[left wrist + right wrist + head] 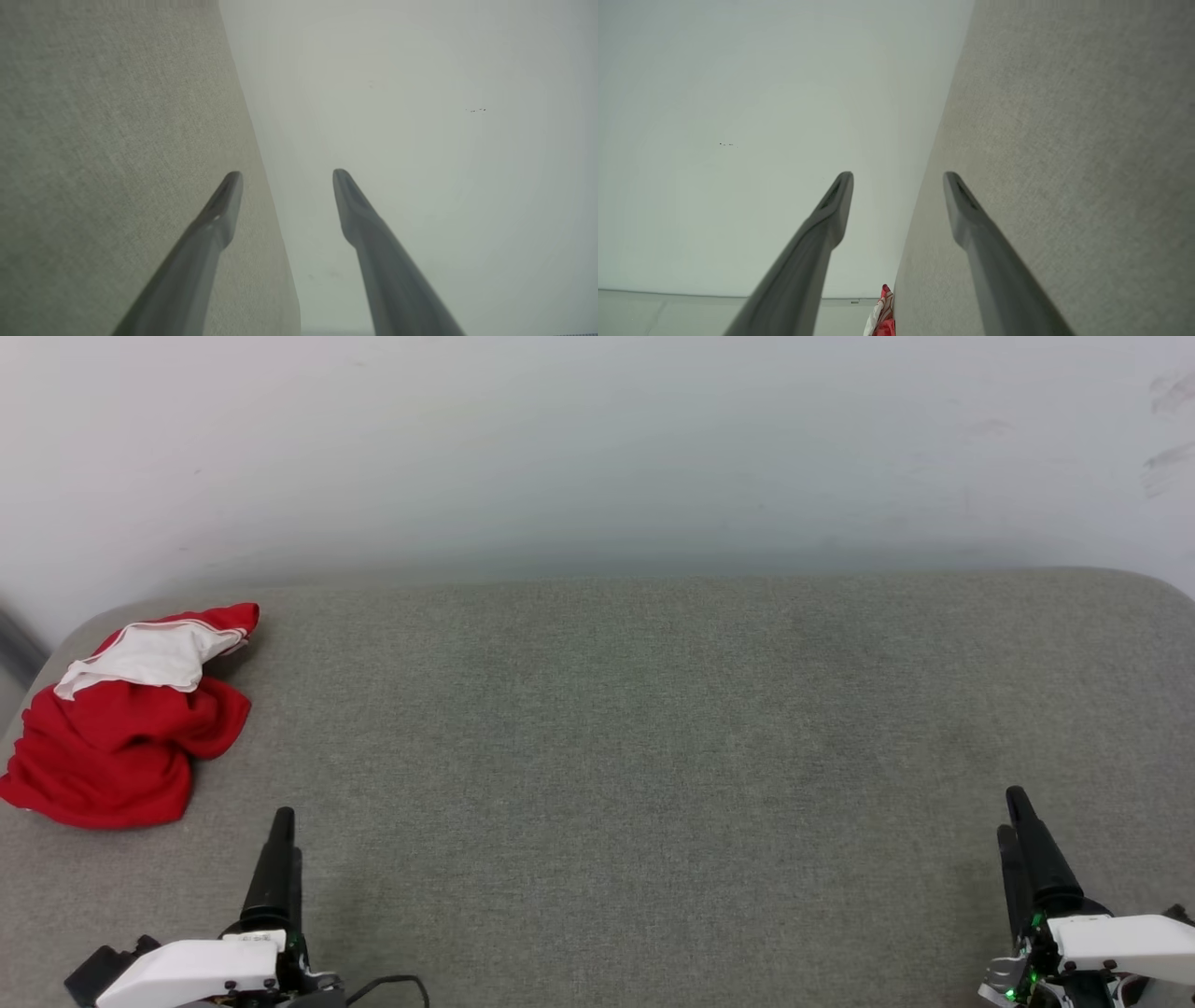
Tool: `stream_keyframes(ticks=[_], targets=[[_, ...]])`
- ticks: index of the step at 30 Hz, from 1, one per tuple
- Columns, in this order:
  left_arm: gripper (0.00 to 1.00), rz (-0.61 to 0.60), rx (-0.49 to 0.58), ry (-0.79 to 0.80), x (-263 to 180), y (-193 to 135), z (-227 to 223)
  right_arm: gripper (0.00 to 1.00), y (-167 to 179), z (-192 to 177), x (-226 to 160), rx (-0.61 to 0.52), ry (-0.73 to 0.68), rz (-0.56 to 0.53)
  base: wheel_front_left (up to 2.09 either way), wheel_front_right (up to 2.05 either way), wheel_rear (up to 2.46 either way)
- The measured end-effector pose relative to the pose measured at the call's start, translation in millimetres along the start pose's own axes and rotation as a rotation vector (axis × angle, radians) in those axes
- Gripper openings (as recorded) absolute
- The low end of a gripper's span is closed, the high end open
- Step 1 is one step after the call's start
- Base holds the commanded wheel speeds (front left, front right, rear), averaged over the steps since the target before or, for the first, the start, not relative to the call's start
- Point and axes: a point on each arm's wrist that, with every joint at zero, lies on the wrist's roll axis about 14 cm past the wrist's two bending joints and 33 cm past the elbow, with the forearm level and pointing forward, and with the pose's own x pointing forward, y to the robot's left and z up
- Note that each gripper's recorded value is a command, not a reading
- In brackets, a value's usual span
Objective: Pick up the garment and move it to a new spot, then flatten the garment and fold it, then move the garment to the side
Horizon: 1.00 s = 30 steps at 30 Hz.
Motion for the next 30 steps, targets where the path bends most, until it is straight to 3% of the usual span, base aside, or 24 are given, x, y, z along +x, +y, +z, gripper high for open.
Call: stream_keyframes(ticks=[12, 30], targets=[[1.00, -0.043, 0.182, -0.110, 0, -16, 31, 1.00, 29, 1, 4, -0.303, -0.025, 0.087, 0.00, 0.00, 0.00], [1.00, -0.162, 0.637, -0.177, -3, -77, 23, 1.00, 89, -30, 2, -0.780, -0.030, 0.309, 0.00, 0.00, 0.00]])
